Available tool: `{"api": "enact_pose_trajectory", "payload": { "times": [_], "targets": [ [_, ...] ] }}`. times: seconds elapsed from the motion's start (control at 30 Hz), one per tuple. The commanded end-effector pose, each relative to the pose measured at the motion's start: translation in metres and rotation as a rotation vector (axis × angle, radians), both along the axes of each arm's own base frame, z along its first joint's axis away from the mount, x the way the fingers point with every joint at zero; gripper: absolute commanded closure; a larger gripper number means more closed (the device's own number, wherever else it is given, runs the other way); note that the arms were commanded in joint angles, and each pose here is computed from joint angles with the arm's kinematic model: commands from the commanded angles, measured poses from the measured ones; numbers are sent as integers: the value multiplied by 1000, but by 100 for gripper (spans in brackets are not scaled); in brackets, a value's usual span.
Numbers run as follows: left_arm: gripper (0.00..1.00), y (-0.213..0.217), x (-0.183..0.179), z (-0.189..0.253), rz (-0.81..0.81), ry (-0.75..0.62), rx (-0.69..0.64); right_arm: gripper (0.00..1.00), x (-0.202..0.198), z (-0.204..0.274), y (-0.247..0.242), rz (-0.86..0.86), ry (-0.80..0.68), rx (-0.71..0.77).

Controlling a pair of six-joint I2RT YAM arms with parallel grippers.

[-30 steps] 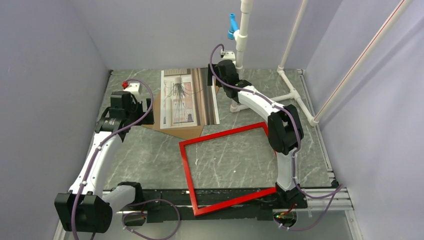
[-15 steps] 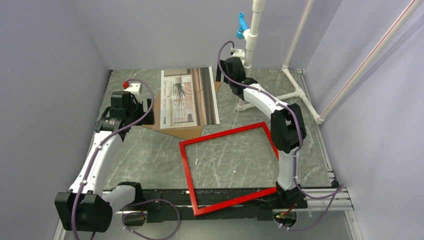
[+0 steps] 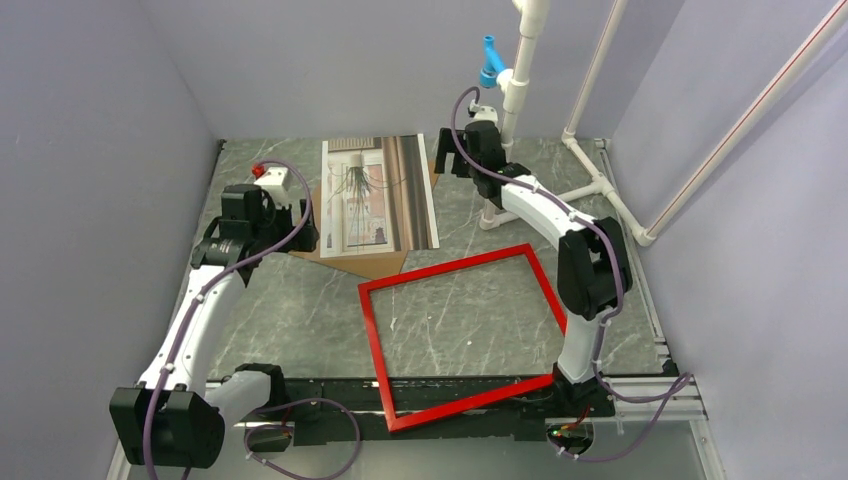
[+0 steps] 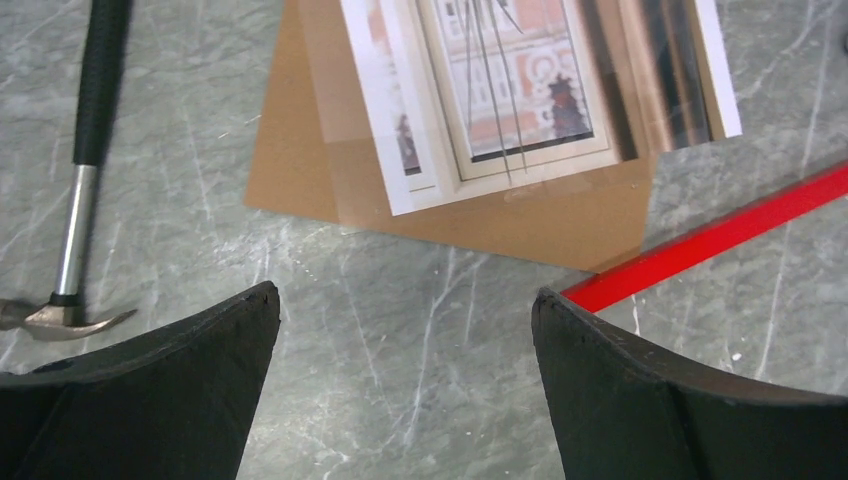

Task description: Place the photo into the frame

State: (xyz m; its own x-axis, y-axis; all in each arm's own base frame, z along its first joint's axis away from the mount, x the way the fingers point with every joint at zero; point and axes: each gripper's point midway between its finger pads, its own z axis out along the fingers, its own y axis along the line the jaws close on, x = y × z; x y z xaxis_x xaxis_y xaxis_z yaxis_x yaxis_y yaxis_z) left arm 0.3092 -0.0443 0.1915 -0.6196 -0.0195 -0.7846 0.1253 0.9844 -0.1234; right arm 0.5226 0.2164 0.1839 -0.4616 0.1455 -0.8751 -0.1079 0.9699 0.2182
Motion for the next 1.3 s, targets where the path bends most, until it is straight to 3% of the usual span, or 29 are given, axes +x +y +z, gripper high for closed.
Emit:
{"api": "enact_pose_trajectory", "payload": {
  "times": [0.0, 0.27, 0.77, 1.1, 1.27],
  "targets": [
    [1, -20, 2, 19, -111, -87, -45, 0, -16, 34, 5, 57, -32, 125],
    [1, -41, -1, 19, -205, -87, -47, 0, -22, 21, 20, 148, 8, 97],
    [1, -43, 0, 15, -213, -70, -38, 0, -35, 18, 63, 449, 57, 62],
    [1, -48, -2, 17, -242, -77, -49, 0, -85, 15, 117, 691, 90, -15],
    [1, -52, -4, 20, -260, -88, -50, 0, -119, 6, 124, 726, 129, -61]
  ]
}}
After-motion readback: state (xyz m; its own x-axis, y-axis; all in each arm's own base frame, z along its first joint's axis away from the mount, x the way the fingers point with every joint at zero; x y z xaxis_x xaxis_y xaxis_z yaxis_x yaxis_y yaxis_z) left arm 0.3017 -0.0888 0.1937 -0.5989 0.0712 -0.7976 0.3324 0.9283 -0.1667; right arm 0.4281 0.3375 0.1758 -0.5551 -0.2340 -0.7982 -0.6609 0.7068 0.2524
